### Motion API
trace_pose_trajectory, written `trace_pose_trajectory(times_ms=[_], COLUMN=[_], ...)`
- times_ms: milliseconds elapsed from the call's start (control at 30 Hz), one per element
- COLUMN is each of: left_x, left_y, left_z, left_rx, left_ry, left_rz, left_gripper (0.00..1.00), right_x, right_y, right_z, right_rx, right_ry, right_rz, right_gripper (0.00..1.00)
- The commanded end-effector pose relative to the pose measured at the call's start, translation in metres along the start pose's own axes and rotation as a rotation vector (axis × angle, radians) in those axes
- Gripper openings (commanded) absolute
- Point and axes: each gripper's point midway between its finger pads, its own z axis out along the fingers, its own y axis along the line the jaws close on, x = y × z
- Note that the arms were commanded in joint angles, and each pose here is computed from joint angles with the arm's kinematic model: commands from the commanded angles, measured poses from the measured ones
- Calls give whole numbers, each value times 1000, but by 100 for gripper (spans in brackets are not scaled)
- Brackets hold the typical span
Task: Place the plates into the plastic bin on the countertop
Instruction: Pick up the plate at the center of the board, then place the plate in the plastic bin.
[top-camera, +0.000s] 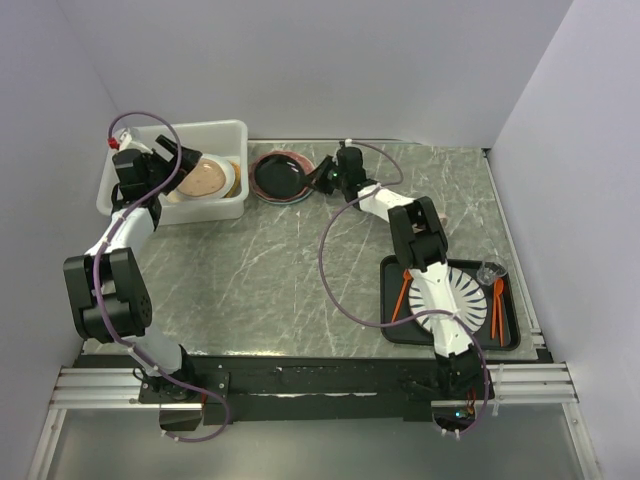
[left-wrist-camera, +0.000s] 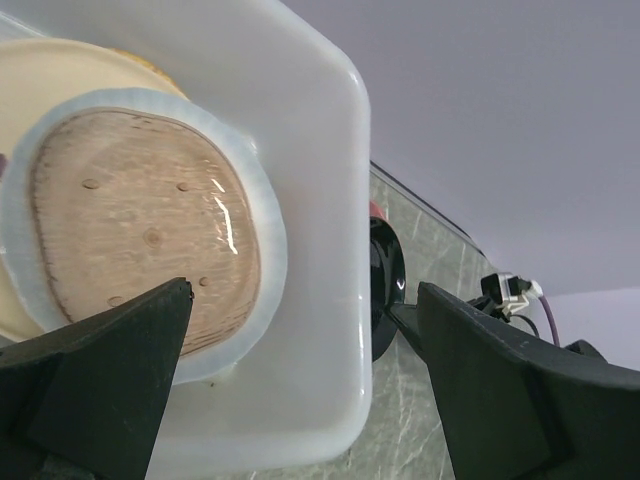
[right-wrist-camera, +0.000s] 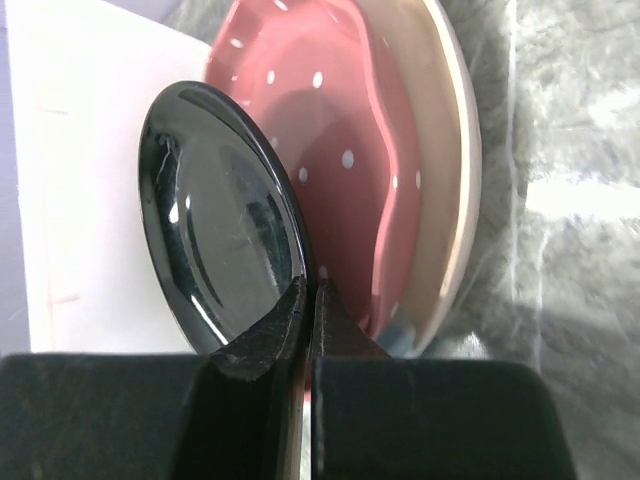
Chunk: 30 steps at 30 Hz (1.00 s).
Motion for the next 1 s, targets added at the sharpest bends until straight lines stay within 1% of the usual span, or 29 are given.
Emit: trace_pose_trajectory(times_ms=[0, 33, 100, 133, 167, 367, 467, 500, 533, 667, 967], left_x=[-4, -5, 4, 3, 7, 27, 36, 36, 47, 69, 108], left_y=[-37, -43, -53, -61, -63, -104, -113, -110, -114, -123, -136], left_z=[-1, 0, 2, 3, 4, 4, 0, -1, -2, -9, -13], left_rx=[129, 145, 170, 185, 187, 239, 237, 225, 231, 248, 264], left_ry=[2, 6, 44, 44, 62, 114, 122, 120, 139, 169, 229], left_rz=[65, 73, 90, 104, 120, 186, 207, 209, 215, 222, 233], left_gripper=[99, 99, 99, 99, 99, 99, 99, 99, 99, 99, 99], right_x=[-52, -49, -54, -51, -54, -50, -44, -44, -41, -32, -8], right_y=[81, 77, 88, 83, 91, 101, 104, 106, 107, 112, 130], right_z=[-41, -43, -54, -56, -62, -84, -94, -97, -103, -117, -153], right_rx=[-185, -181, -211, -202, -215, -245, -267, -277, -280, -305, -346], right_ry=[-126, -120, -136, -133, -141, -149, -148, -153, -152, -138, -137], right_rz=[-43, -36, -35, -30, -38, -41, -32, -31, -34, -34, -74], right_gripper=[0, 0, 0, 0, 0, 0, 0, 0, 0, 0, 0])
